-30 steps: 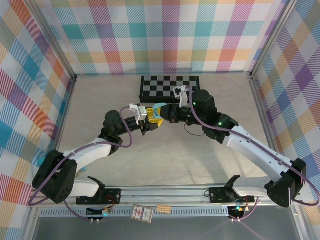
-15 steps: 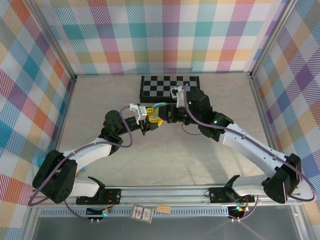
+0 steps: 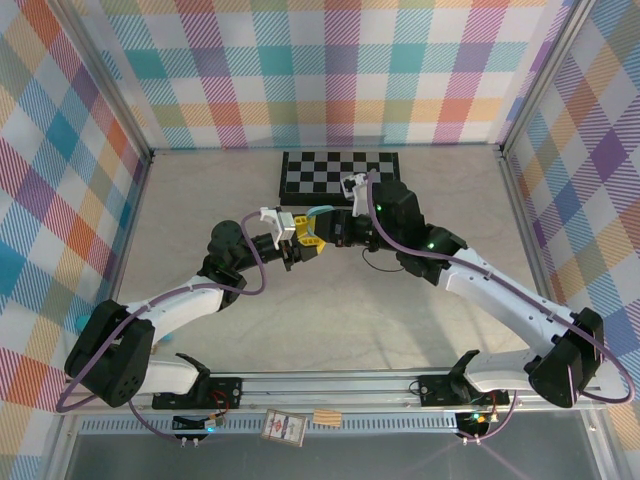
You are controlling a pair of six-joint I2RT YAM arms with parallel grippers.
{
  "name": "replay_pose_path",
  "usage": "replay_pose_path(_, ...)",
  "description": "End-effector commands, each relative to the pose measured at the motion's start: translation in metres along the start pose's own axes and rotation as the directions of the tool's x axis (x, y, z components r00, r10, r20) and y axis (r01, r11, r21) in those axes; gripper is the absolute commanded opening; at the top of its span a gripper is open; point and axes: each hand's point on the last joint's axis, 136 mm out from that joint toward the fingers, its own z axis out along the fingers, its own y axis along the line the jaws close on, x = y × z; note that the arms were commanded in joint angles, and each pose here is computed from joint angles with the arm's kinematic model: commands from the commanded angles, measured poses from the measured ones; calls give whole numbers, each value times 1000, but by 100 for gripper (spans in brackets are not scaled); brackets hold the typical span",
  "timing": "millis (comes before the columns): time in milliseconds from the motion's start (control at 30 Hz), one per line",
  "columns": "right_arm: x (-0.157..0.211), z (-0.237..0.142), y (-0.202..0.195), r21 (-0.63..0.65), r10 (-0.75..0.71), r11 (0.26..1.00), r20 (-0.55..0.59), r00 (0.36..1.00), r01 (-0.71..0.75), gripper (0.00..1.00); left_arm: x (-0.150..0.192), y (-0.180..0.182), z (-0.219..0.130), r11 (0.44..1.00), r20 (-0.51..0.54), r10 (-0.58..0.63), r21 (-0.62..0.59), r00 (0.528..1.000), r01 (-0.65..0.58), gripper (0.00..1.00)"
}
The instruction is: Insert wireless bluetooth earbuds into charging case
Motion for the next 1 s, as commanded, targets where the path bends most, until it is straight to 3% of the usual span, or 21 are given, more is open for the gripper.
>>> replay_pose_path(0,-3,-8,1,24,-13,1000,8,1000,13,30,-27,-6,3,997,75,74,27,994,-76,33)
replay_pose_path(333,-8,-18,9,12,-42,999,25,999,42,43,-26,-7,2,997,72,73,28,995,-75,33)
replay_pose_path(967,-5,-10,25,-75,-80,994,-19,997,78,42,-25,-7,3,997,70,71,30,995,-73,33)
